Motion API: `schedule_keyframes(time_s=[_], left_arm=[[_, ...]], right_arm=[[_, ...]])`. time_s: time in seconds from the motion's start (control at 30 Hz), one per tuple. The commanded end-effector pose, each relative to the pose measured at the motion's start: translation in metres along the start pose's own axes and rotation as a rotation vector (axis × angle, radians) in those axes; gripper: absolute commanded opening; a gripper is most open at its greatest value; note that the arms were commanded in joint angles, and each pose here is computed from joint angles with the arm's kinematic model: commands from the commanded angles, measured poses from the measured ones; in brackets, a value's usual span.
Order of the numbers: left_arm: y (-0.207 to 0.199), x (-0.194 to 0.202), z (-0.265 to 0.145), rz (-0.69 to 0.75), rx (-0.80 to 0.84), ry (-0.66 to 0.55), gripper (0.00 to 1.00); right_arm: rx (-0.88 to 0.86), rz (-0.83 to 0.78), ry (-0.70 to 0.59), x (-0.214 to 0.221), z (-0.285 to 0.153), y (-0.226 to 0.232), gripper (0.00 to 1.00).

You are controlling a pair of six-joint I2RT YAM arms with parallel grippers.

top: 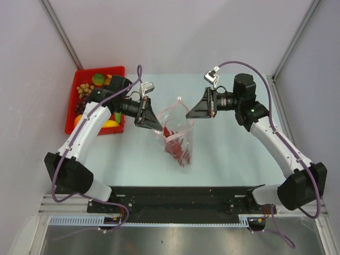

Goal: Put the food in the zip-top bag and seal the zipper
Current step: Adjust the zipper food storage bag at the center of the board.

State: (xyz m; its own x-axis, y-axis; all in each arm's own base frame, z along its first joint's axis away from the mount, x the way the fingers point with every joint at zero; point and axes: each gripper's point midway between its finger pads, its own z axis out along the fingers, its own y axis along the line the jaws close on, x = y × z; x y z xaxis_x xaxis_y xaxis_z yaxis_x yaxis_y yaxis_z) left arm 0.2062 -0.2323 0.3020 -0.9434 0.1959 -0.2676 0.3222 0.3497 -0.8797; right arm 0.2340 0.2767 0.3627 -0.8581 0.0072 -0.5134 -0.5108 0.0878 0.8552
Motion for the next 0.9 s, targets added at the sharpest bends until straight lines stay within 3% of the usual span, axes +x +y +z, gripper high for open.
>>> schedule_keyframes(time_s=[0.0,0.1,0.17,0.23,0.47,0.53,0.77,0.87], left_arm=[[-0.014,-0.043,0.011,-0.099,0.167,-0.004,0.00],[0.017,-0.092,0.030,-0.164,0.153,-0.027,0.00],[0.015,-0.122,0.027,-0.101,0.134,-0.077,0.00],[0.025,-0.144,0.027,-0.029,0.061,-0.123,0.00],[0.048,-0.154,0.009,0.057,-0.094,-0.206,0.12],[0.053,-0.165,-0.003,0.082,-0.150,-0.256,0.10],[0.054,-0.168,-0.015,0.184,-0.234,-0.265,0.14],[0.061,-0.167,-0.014,0.182,-0.252,-0.254,0.24]], right_arm=[[0.045,0.192,0.019,-0.015,0.007,-0.059,0.00],[0.059,0.239,-0.089,-0.061,0.004,-0.119,0.00],[0.079,0.246,-0.123,-0.077,0.003,-0.150,0.00],[0.089,0.202,-0.136,-0.087,0.004,-0.151,0.00],[0.108,0.041,-0.156,-0.090,-0.007,-0.113,0.00],[0.099,0.003,-0.170,-0.093,-0.010,-0.099,0.00],[0.124,-0.065,-0.164,-0.085,-0.011,-0.081,0.00],[0.118,-0.087,-0.152,-0.081,-0.005,-0.076,0.00]])
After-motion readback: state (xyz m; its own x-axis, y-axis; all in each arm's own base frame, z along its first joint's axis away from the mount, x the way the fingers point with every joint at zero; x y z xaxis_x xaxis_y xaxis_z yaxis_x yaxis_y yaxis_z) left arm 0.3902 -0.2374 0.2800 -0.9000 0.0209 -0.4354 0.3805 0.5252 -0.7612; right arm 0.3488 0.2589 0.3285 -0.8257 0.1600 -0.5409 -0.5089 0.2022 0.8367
